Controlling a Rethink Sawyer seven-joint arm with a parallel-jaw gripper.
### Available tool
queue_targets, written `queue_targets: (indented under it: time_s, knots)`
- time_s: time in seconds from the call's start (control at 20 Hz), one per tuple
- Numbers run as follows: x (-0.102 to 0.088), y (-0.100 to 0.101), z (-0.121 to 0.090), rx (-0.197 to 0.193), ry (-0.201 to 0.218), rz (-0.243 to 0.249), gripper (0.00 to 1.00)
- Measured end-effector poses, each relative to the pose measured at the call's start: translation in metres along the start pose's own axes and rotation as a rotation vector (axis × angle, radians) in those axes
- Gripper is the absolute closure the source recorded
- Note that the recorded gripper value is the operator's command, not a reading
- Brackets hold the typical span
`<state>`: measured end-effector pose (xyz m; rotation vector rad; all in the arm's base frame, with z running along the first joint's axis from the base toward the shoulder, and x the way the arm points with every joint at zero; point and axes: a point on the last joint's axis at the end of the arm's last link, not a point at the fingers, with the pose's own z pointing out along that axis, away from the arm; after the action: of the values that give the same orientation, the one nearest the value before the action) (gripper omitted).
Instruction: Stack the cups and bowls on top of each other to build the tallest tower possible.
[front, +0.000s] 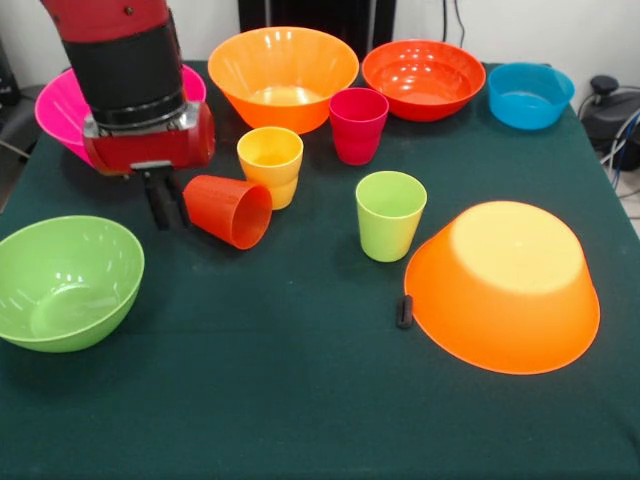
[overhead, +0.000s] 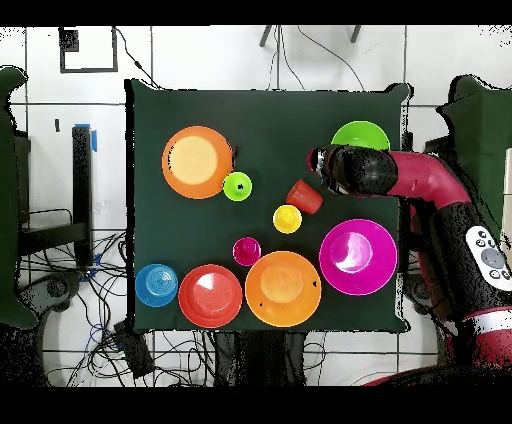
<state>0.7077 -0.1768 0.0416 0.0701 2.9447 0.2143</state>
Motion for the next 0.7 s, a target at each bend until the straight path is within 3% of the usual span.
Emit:
queue_targets:
  time_s: [0.1,0.4,0.45,0.7]
  knots:
    - [-0.008,-0.003,-0.016,0.024,-0.002,-0.009,1.00]
    - [-0.020,-0.010,-0.034,0.052,-0.023,-0.015,1.00]
    - [-0.022,-0.011,-0.036,0.056,-0.028,-0.015,0.00]
    - [-0.027,-0.014,-0.040,0.047,-0.044,-0.009,0.00]
